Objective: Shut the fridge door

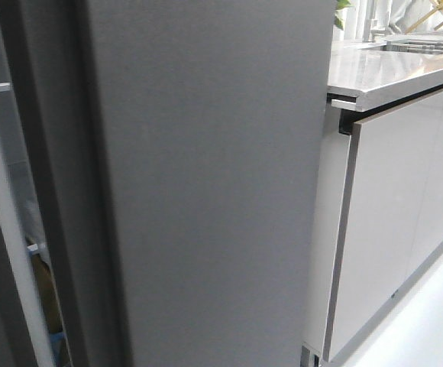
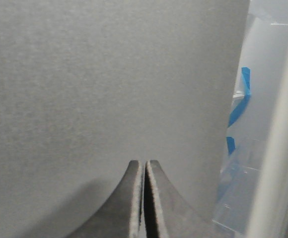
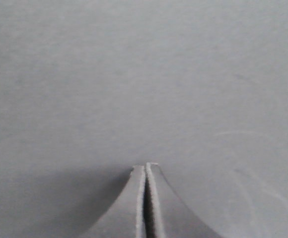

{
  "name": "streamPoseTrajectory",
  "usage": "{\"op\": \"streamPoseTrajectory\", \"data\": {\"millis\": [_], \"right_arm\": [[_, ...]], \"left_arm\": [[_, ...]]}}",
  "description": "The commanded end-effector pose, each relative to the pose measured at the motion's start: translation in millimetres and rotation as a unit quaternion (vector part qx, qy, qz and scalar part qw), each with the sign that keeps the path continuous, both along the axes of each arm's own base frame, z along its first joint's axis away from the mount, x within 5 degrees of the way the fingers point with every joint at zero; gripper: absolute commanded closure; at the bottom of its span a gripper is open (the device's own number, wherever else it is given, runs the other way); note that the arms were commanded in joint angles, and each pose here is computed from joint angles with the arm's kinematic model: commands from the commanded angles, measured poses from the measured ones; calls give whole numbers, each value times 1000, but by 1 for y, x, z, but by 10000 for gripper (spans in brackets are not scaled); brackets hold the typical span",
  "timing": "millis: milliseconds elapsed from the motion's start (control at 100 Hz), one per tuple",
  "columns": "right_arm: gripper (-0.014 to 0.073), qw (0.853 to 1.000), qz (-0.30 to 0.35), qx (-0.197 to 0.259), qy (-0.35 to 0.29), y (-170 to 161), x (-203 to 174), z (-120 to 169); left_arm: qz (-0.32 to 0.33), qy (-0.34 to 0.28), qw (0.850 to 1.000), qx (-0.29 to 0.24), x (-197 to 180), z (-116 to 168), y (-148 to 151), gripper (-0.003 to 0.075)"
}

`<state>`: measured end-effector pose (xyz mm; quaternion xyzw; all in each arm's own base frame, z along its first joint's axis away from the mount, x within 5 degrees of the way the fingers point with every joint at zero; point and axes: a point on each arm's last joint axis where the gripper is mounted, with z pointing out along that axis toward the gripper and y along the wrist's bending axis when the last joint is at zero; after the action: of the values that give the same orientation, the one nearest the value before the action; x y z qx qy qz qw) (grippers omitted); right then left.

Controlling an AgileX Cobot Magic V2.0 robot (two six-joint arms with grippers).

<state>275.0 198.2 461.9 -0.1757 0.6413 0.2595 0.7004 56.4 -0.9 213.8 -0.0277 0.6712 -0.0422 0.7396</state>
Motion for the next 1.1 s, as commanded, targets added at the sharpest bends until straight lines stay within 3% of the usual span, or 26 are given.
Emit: {"op": "streamPoseTrajectory", "data": {"millis": [0,560,880,1090], "right_arm": [[671,998,-4,29,-47,6,8,12],[671,1000,-1,11,-22,34,46,-2],[671,999,-33,-14,10,7,56,-4],[671,998,-61,-25,-18,-26,35,11]], "left_arm": [[-4,-15,1000,-3,2,-4,0,741],[-4,-15,1000,-3,2,-4,0,741],[-4,-15,1000,-3,2,-4,0,741],[-4,-15,1000,-3,2,-4,0,741]]}}
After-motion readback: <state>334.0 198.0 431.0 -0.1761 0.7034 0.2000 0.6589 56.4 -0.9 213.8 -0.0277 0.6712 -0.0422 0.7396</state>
